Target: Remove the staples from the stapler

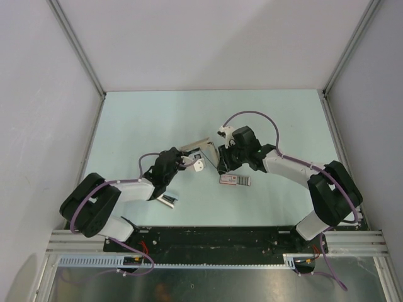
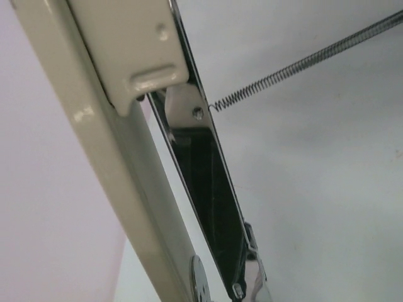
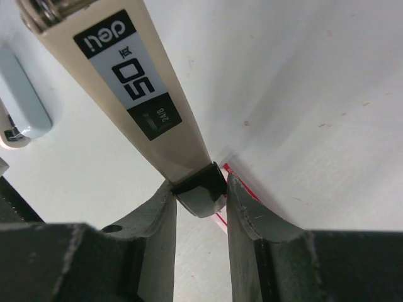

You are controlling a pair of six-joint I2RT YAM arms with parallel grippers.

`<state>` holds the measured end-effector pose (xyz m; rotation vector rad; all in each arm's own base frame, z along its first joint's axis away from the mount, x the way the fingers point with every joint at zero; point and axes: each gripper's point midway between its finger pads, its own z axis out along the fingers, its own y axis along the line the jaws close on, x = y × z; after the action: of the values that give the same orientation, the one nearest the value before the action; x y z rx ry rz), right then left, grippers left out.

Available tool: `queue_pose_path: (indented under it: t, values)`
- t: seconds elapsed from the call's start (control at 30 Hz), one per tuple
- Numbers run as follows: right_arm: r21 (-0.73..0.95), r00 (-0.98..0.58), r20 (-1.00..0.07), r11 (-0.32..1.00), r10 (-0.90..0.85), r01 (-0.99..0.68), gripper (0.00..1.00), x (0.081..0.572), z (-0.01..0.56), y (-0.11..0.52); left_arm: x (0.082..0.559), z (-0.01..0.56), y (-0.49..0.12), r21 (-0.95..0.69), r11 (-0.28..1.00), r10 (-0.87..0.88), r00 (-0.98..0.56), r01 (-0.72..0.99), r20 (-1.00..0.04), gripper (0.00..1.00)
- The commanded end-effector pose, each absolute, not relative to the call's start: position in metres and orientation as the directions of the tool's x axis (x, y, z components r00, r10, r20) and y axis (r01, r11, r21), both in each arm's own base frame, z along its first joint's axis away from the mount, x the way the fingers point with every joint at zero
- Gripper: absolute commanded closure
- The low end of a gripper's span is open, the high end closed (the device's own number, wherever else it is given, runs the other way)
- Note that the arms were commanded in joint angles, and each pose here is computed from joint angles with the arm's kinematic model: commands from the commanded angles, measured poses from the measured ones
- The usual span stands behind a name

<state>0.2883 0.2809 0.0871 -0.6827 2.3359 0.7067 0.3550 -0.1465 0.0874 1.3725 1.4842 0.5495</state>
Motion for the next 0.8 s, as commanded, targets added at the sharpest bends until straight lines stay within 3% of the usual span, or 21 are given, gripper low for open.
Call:
queue_pose_path:
  t: [0.0,0.47,0.67,0.77]
  values:
    - [0.282,-0.606,-0.787,0.804,-0.119,-0.524,1.0,0.337,0.148,0.264,0.35,0.079,-0.125,0.898,0.065,0.98,0.143,0.436,-0.14,1.0]
    - [0.189,-0.601,-0.78,0.851,-0.173,-0.491,1.0,0.345,0.14,0.245,0.339,0.061,-0.114,0.895,-0.041,0.985,0.166,0.443,-0.037,1.0]
    - [0.257,-0.589,-0.802,0.832,-0.099,-0.491,1.0,0.349,0.151,0.263,0.342,0.077,-0.124,0.899,0.062,0.98,0.142,0.434,-0.136,1.0]
    - [0.314,-0.556,-0.831,0.815,-0.012,-0.487,1.0,0.357,0.171,0.276,0.342,0.088,-0.139,0.857,0.158,0.963,0.117,0.49,-0.245,1.0]
